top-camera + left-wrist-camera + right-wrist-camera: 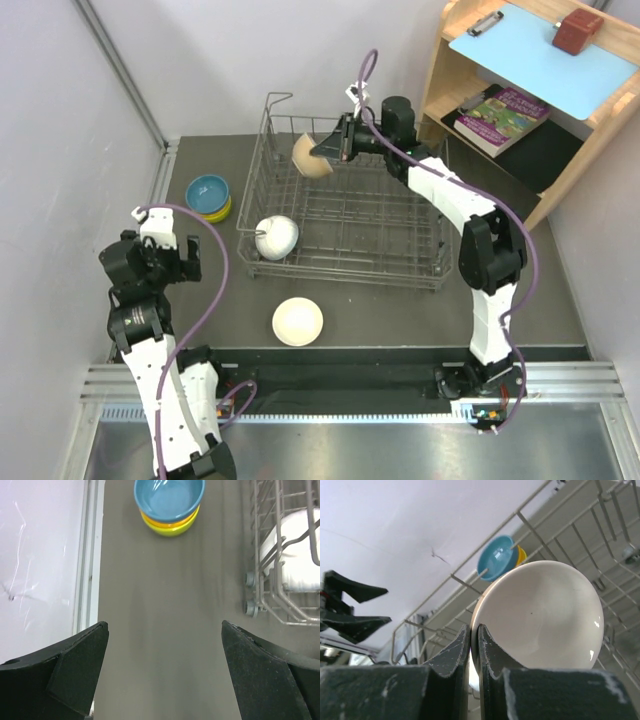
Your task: Load the bowls into the dish rack
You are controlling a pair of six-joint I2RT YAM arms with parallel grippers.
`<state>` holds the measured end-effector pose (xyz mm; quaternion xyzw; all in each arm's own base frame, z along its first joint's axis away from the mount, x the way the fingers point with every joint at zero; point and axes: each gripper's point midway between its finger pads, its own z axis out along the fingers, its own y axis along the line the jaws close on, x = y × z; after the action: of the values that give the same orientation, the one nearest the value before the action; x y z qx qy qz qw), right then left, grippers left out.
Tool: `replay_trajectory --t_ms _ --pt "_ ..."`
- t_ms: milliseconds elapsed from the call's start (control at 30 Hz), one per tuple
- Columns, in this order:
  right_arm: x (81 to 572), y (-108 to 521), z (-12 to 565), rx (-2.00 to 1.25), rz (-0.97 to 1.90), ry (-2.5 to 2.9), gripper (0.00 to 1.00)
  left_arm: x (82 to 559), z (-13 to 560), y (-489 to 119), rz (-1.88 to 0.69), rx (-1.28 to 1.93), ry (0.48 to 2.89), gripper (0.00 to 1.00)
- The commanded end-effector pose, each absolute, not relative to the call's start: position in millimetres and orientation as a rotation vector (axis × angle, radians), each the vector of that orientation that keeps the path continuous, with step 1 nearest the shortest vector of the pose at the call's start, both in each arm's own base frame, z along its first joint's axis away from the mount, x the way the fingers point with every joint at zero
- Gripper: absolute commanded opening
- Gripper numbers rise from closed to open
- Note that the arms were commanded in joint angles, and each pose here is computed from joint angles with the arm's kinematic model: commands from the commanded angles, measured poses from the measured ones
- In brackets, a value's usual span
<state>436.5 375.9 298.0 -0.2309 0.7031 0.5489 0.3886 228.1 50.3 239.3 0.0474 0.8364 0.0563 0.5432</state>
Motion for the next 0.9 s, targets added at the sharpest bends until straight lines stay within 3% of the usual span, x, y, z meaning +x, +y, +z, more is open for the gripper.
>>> replay_trajectory --t_ms 0,233,867 --pt "429.6 373.2 365.1 -0.614 1.596 1.514 0.00 222.1 255.9 58.1 0.197 0.106 1.991 0.99" --pt "453.5 366.9 359.1 -0.459 1.878 1.412 0.00 206.1 250.3 68.5 0.290 0.173 2.105 0.99" --pt "480.3 401.0 313.2 -0.312 2.044 1.395 0.00 206.3 238.3 70.7 0.266 0.166 2.179 0.99"
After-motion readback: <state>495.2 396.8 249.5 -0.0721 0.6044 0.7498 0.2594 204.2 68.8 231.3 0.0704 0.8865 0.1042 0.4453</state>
